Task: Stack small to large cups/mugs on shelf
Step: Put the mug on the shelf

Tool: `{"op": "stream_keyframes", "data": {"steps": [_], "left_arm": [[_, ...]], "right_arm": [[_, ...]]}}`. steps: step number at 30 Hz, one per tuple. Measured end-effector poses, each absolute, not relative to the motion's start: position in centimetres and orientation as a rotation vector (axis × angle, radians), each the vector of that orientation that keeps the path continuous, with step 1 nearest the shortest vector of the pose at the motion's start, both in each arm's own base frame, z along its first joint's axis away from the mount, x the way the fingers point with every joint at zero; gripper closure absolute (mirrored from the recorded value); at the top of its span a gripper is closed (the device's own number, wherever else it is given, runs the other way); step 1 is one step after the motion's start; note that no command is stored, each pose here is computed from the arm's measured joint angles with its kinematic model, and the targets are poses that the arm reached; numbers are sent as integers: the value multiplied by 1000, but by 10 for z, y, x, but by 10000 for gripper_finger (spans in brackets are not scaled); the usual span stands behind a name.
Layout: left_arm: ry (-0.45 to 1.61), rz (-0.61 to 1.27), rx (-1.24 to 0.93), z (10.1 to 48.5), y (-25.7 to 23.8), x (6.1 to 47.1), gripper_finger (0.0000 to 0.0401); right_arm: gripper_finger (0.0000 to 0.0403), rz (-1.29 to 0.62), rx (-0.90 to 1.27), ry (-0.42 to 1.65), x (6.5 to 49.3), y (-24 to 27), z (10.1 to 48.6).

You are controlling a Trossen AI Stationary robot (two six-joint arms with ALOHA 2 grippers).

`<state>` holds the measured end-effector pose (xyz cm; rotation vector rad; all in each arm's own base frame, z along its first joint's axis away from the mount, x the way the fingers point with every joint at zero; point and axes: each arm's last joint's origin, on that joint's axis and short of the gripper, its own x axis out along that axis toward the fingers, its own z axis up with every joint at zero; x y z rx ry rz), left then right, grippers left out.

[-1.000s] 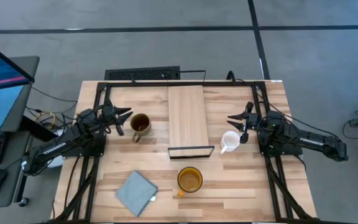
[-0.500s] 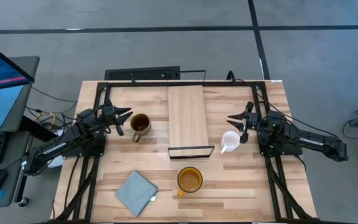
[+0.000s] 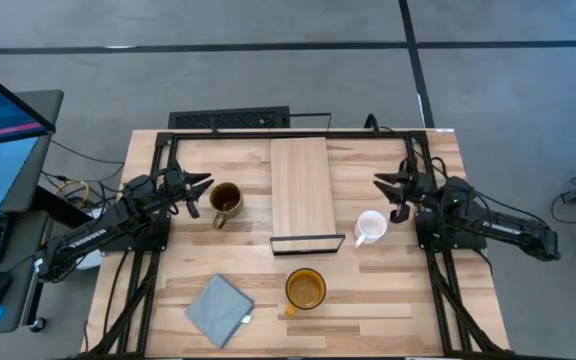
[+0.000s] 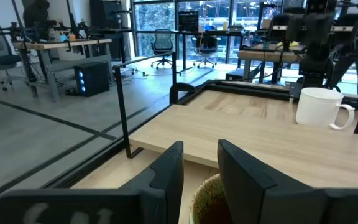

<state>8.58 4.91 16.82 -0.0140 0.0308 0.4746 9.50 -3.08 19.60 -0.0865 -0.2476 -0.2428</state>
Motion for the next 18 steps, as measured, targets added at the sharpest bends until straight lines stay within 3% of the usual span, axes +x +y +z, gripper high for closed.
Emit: {"op": "stream_keyframes", "data": {"steps": [9,18], "left_arm": [[31,475,-14,168,49,86,310],[18,474,-10,169,49,86,310]], "right_arm": [[284,-287,-198,-381,83,-28,242],[284,-414,-257,-380,80,-30,250]]}}
